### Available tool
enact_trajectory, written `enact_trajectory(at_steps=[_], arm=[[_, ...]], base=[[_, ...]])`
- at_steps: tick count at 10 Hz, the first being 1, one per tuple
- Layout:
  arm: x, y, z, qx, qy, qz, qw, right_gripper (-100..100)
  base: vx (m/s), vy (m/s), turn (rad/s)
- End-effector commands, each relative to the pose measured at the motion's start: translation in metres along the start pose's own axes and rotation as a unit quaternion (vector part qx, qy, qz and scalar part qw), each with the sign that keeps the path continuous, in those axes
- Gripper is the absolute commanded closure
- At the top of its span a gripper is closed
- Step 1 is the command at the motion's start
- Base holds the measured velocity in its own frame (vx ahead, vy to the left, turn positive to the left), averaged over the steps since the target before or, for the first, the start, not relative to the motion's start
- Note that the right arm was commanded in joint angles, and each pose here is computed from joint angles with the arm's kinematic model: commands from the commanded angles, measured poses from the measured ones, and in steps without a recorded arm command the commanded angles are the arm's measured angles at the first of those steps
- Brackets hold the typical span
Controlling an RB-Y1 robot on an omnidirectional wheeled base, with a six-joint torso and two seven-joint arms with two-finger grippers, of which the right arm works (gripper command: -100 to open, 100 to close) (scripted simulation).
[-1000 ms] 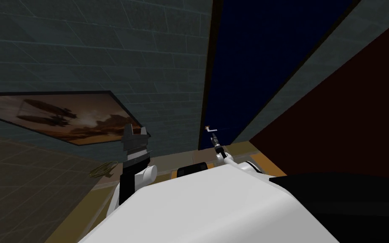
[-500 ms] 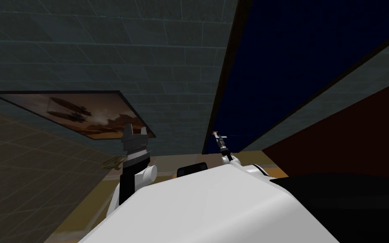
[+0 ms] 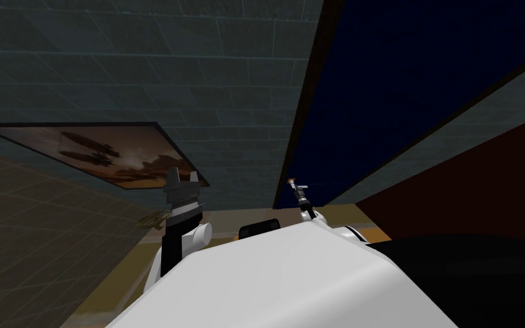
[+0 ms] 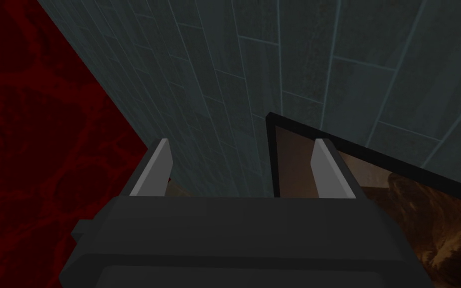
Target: Pull the door open
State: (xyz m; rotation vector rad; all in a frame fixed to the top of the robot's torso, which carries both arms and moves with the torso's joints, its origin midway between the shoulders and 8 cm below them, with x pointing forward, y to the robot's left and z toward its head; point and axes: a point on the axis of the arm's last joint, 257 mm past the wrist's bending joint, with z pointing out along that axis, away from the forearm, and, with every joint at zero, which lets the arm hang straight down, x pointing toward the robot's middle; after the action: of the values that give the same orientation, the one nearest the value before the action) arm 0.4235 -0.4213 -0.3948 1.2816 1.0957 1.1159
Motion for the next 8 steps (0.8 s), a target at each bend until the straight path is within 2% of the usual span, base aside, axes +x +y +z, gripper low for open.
enact_trajectory(at_steps=[1, 3, 4, 8], arm=[[0.001, 0.0, 0.0, 0.0, 0.0, 0.001, 1.0, 100], [0.001, 0.0, 0.0, 0.0, 0.0, 0.001, 1.0, 100], [-0.001, 0.0, -0.0048, 0.0, 0.009, -0.001, 1.0, 100], [-0.002, 0.001, -0.016, -0.001, 0.034, -0.002, 0.9994, 100]], base=[[-0.013, 0.002, -0.001], [0.0, 0.0, 0.0], [-0.091, -0.031, 0.089], [-0.186, -0.052, 0.111]])
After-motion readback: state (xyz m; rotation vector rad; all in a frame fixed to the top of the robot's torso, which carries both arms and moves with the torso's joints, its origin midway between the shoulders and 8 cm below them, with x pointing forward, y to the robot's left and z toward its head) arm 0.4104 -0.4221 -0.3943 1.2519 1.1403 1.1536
